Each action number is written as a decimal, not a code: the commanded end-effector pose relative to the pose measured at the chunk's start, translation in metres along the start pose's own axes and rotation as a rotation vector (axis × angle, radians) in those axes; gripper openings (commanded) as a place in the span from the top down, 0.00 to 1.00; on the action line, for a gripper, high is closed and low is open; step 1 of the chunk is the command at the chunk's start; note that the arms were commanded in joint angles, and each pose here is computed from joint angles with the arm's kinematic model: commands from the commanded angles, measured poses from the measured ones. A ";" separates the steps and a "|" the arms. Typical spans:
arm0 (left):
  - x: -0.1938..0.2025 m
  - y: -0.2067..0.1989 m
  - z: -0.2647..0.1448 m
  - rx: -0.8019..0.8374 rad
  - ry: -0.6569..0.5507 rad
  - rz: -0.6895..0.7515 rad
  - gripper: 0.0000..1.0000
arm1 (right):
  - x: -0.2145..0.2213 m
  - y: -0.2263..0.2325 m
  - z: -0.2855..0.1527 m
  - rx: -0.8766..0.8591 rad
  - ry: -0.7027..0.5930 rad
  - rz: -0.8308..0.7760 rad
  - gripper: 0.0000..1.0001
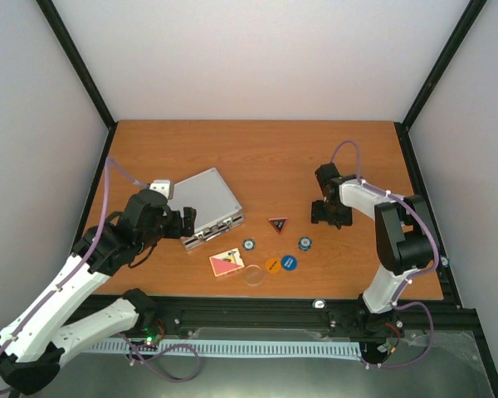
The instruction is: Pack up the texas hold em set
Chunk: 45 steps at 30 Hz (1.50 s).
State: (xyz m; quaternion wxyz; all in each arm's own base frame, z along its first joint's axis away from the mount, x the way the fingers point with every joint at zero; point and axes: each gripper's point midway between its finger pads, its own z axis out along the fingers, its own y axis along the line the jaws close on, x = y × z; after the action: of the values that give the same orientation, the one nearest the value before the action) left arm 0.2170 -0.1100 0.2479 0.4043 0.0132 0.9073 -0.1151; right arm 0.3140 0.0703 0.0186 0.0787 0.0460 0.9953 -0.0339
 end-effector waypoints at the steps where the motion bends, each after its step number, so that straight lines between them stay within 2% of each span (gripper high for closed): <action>1: -0.002 0.002 -0.002 -0.010 -0.006 -0.016 0.00 | -0.012 -0.001 0.005 -0.008 -0.013 0.011 0.22; 10: 0.000 0.004 -0.001 -0.019 0.000 -0.017 0.00 | -0.001 -0.014 0.025 -0.052 0.034 0.055 0.32; 21: 0.000 0.001 0.004 -0.019 0.011 -0.018 0.00 | 0.015 -0.017 0.027 -0.067 0.052 0.073 0.37; 29: 0.001 -0.001 0.007 -0.014 0.019 -0.018 0.00 | 0.022 -0.019 0.031 -0.061 0.062 0.077 0.47; 33: 0.000 0.000 0.005 -0.019 0.015 -0.019 0.00 | 0.021 -0.015 0.032 -0.082 0.063 0.082 0.57; 37: 0.000 0.001 0.004 -0.022 0.010 -0.022 0.00 | 0.020 -0.016 0.031 -0.080 0.060 0.081 0.62; 45: -0.002 0.000 0.004 -0.016 0.006 -0.023 0.00 | 0.010 -0.015 0.007 -0.097 0.016 0.080 0.70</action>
State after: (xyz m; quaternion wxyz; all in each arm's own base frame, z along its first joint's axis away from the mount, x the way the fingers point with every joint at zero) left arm 0.2207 -0.1122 0.2407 0.3926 0.0102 0.9134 -0.1069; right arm 0.3269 0.0520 0.0138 0.1167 0.0798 0.9899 0.0028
